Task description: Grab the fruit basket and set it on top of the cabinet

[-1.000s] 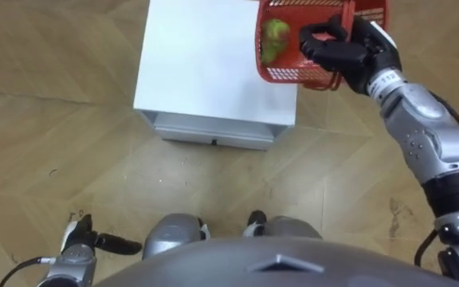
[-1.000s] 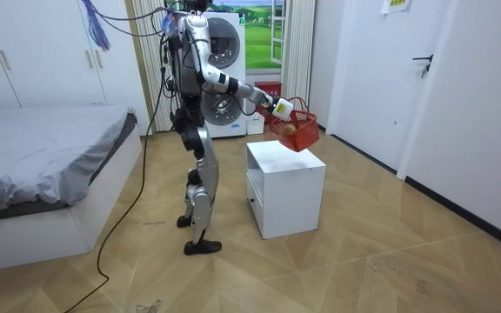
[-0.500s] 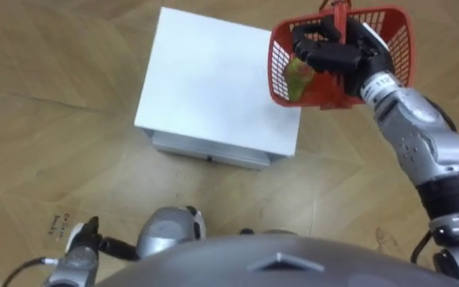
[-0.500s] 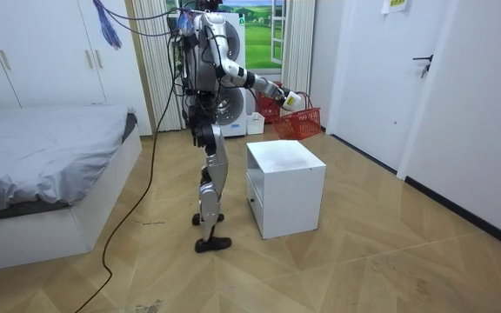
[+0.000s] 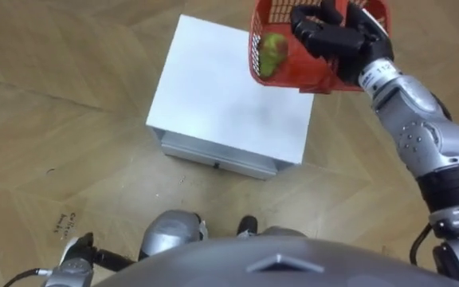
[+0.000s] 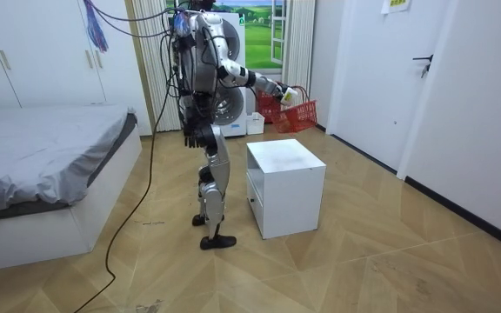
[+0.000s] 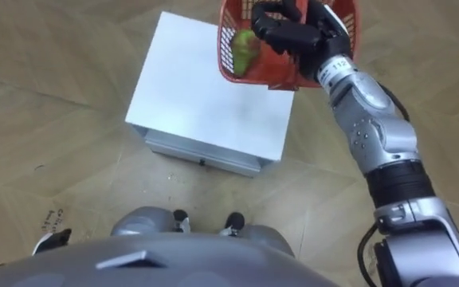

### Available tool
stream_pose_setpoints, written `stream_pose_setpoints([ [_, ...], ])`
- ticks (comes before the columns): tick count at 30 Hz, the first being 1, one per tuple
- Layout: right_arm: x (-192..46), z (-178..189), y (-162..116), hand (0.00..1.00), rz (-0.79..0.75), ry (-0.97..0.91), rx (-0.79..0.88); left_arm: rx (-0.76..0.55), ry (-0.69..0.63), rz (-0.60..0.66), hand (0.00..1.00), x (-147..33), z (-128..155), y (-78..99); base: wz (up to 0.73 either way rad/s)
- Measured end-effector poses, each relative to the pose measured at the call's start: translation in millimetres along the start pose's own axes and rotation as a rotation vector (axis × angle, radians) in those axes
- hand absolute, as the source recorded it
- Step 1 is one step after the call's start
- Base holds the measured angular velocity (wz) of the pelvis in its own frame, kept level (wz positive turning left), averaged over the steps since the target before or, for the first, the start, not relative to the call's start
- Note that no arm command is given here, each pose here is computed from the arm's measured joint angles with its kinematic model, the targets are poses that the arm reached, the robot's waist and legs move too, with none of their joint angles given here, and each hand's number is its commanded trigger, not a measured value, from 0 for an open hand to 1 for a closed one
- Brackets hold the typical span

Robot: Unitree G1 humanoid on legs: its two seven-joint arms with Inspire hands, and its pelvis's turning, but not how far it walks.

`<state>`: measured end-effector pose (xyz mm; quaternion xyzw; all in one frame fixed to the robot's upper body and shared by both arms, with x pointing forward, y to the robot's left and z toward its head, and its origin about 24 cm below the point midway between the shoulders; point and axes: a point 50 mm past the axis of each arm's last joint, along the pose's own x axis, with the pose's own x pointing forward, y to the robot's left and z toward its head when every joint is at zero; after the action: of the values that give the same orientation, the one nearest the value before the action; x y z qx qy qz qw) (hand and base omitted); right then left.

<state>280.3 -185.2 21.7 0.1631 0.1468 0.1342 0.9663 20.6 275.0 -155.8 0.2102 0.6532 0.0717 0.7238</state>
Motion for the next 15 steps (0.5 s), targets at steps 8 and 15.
stream_pose_setpoints([
  [8,13,-10,-3,1.0,-0.042,0.037,0.077,0.009,0.002,-0.018,0.0,-0.3,-1,-2.3,0.14],
  [15,17,-29,3,1.0,-0.036,0.102,0.105,0.029,0.01,-0.02,0.0,-0.5,-3,-2.9,0.16],
])
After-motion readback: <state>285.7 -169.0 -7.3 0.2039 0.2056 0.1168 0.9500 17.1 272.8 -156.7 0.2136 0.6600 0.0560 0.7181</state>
